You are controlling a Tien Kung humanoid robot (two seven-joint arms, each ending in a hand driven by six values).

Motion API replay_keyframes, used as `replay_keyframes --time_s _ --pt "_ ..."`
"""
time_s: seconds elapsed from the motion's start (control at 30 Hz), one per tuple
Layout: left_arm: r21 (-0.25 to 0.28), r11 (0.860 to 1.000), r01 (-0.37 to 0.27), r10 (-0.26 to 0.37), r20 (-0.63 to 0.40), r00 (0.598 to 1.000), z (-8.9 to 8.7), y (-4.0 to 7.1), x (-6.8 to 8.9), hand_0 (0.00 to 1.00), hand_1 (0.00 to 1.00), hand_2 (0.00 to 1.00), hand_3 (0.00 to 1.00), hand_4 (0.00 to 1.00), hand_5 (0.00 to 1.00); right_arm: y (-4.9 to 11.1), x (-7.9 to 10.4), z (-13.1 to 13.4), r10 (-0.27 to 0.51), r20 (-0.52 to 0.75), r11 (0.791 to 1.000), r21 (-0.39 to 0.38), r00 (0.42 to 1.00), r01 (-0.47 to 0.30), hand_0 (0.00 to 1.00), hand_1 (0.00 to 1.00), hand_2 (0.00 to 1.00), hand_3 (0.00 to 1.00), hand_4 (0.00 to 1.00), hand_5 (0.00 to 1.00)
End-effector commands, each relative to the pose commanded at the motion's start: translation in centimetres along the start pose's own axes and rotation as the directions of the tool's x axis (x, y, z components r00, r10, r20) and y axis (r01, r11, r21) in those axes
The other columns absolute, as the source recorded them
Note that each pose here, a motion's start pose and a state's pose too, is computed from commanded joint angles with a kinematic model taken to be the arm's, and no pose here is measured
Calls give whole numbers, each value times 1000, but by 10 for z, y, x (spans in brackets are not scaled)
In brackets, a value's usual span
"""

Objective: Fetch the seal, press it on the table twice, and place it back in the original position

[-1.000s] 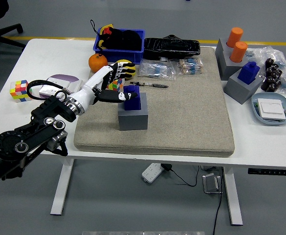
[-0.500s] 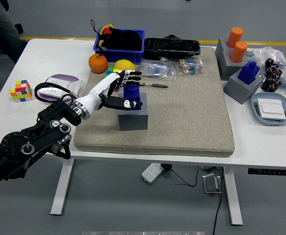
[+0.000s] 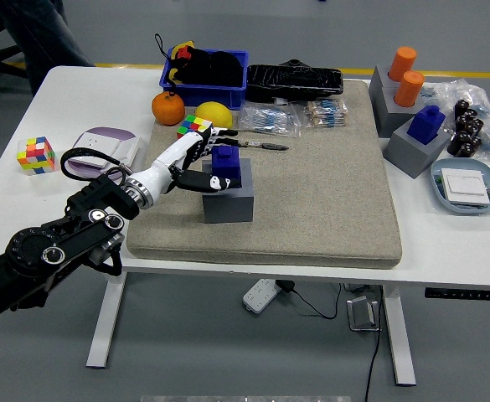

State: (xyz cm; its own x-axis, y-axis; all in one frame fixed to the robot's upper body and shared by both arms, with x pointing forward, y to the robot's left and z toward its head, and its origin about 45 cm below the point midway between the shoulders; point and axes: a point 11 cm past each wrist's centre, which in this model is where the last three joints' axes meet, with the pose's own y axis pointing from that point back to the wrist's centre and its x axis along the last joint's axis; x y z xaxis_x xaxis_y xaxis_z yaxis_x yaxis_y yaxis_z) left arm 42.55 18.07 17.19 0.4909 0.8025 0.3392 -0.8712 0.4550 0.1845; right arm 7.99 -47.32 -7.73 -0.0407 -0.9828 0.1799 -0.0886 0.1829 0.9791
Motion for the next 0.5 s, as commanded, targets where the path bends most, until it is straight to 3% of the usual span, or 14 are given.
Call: replay_keyframes --time_s 0.2,0.23,0.4,0.43,0.5 --pt "14 1000 -7 7 10 1000 -5 0 2 886 848 852 854 936 2 0 0 -1 -1 1 1000 2 1000 1 867 782 745 746 804 566" --pt "15 1000 -8 8 12 1000 -5 0 3 880 839 844 854 868 2 0 0 -1 -1 2 1000 2 1000 1 868 782 745 746 804 565" --pt "14 1000 -18 18 19 1000 -5 0 6 880 839 844 854 868 2 0 0 -1 0 3 1000 2 1000 0 868 782 745 746 804 565" --pt "14 1000 -20 20 19 1000 -5 0 6 861 812 790 848 804 2 0 0 -1 0 3 1000 2 1000 0 867 782 745 745 805 563" --pt "16 1000 -23 22 22 1000 -5 1 7 861 812 790 848 804 2 0 -1 -1 -1 3 1000 3 1000 1 867 782 745 745 805 563"
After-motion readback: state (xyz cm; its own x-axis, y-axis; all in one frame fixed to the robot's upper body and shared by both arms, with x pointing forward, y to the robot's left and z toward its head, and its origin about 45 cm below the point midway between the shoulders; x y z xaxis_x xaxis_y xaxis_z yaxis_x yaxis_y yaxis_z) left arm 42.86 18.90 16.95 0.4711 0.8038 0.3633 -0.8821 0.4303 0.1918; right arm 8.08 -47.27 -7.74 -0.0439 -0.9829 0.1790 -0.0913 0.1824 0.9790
